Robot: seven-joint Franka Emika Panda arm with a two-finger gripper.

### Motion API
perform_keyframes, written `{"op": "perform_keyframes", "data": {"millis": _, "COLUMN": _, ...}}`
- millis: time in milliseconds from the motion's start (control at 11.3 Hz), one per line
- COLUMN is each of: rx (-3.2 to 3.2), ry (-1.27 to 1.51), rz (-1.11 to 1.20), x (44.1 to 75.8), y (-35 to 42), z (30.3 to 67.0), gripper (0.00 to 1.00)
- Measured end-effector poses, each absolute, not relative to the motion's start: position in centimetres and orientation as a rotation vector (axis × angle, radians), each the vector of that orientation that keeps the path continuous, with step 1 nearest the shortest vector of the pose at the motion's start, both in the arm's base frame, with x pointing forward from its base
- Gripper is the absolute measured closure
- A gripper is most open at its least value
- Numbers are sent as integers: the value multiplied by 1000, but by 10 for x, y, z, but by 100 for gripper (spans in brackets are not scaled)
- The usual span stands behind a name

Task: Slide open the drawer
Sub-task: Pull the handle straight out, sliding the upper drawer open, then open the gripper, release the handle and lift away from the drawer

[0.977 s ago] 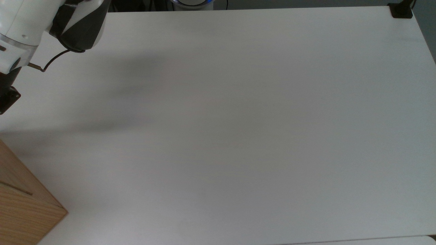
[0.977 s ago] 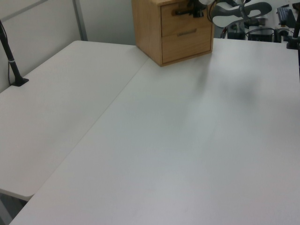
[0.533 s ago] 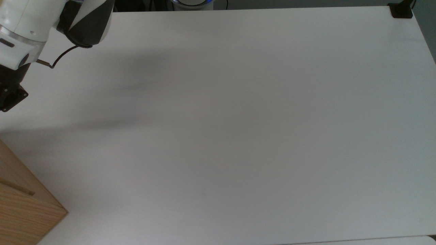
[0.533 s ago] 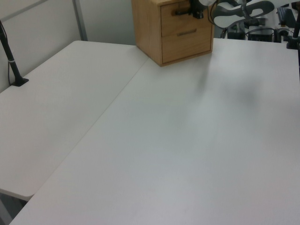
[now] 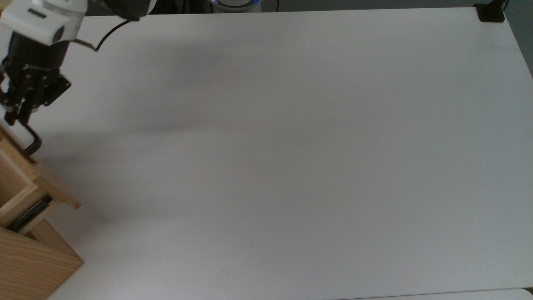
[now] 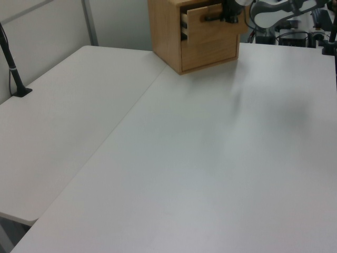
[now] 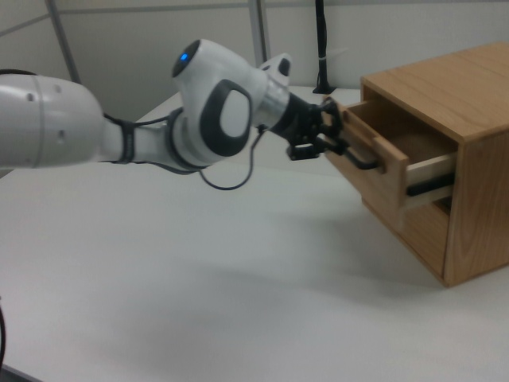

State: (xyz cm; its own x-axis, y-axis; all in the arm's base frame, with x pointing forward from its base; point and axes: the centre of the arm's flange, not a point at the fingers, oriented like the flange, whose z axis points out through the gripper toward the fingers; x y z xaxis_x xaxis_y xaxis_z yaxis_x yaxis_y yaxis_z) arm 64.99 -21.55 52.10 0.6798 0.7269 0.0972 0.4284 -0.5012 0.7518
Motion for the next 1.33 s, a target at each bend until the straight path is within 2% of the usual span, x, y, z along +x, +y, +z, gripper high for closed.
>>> {"op": "perform_keyframes", "data": {"millis": 355, "rx": 2287, "ry": 897, "rz": 514, "x": 608, "y": -158, "z": 534, "gripper": 84}}
{"op": "perform_keyframes", "data": {"millis": 622, "rx": 2350, "ry": 897, "rz": 446, "x": 597, "y": -132, "z": 541, "gripper": 84}}
{"op": "perform_keyframes", "data": {"millis": 799, "rx": 2400, "ry": 875, "rz": 490, "x": 594, "y": -112, "z": 556, "gripper": 77}}
{"op": "perform_keyframes", "data": {"millis": 888, "rx": 2439, "ry": 848, "rz": 536, "x": 590, "y": -105, "z": 569, "gripper": 70}}
{"op": "perform_keyframes", "data": {"millis": 1065, "rx": 2545, "ry": 754, "rz": 559, "x": 584, "y": -103, "z": 577, "gripper": 40}}
{"op": "perform_keyframes", "data": {"millis": 1243, "rx": 2781, "ry": 487, "rz": 448, "x": 580, "y": -76, "z": 590, "gripper": 11}}
{"op": "perform_keyframes", "data": {"millis": 1332, "rx": 2889, "ry": 328, "rz": 372, "x": 575, "y": -55, "z": 601, "gripper": 0}}
